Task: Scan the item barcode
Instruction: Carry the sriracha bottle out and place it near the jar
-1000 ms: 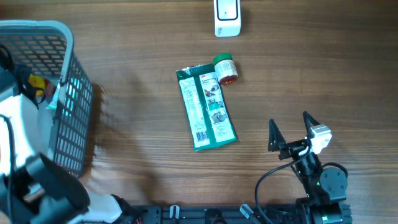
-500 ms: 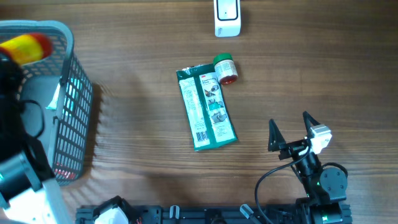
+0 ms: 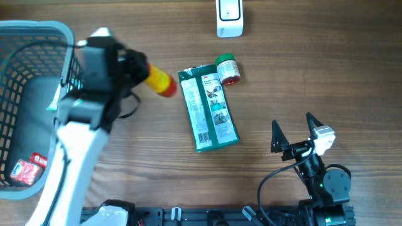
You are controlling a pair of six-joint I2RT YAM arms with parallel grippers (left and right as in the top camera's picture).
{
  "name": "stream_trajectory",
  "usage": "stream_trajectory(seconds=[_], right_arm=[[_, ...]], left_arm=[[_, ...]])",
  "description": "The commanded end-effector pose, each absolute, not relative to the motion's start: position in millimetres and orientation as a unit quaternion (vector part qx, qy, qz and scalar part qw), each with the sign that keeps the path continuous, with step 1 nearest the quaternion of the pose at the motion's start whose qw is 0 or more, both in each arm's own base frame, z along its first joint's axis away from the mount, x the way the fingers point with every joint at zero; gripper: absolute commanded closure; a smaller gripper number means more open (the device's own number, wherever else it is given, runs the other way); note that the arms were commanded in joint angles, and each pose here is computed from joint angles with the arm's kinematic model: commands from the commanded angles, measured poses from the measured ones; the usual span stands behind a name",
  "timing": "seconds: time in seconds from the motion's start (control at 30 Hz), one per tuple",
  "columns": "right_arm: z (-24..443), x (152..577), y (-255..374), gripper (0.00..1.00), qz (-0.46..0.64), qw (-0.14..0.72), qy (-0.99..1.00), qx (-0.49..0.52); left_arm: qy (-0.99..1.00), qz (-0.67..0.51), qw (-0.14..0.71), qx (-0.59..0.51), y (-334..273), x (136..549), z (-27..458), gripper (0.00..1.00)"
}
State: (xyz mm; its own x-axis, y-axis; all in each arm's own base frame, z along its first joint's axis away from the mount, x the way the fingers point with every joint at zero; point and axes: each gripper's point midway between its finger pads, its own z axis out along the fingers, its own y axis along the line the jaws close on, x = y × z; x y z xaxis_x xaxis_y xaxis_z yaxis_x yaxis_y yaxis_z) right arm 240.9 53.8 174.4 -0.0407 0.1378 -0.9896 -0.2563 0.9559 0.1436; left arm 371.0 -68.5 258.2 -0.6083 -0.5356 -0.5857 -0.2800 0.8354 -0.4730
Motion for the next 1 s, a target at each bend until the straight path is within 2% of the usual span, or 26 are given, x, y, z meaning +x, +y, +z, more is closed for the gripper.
stream_trajectory(seconds=[0.0, 0.13, 0.4, 0.53, 0.63, 0.77, 0.87, 0.97], right_arm=[[175, 241, 51, 0.00, 0.134, 0.695, 0.705, -0.041], [175, 241, 51, 0.00, 0.134, 0.695, 0.705, -0.041], [175, 241, 51, 0.00, 0.134, 0.695, 0.705, -0.041], [175, 241, 51, 0.00, 0.133, 0.695, 0.705, -0.041], [175, 241, 51, 0.00, 0.134, 0.695, 0.705, -0.041], [175, 241, 51, 0.00, 0.134, 0.695, 0.705, -0.041], [175, 241, 51, 0.00, 0.133, 0.695, 0.705, -0.041], [175, 241, 51, 0.00, 0.134, 0.695, 0.705, -0.041]], left_arm=[[0.906, -0.127, 0.360, -0.182, -109, 387, 222, 0.67], [0.916, -0.146, 0.360, -0.105, -170, 395, 204, 0.66], [0.902, -0.143, 0.382, 0.139, -286, 383, 168, 0.62], [0.886, -0.138, 0.384, 0.220, -329, 376, 139, 0.62], [0.874, -0.148, 0.397, 0.237, -351, 377, 129, 0.58], [0.863, -0.161, 0.418, 0.233, -359, 383, 136, 0.47], [0.858, -0.166, 0.428, 0.230, -360, 385, 144, 0.43], [0.852, -0.173, 0.438, 0.228, -358, 382, 163, 0.19]])
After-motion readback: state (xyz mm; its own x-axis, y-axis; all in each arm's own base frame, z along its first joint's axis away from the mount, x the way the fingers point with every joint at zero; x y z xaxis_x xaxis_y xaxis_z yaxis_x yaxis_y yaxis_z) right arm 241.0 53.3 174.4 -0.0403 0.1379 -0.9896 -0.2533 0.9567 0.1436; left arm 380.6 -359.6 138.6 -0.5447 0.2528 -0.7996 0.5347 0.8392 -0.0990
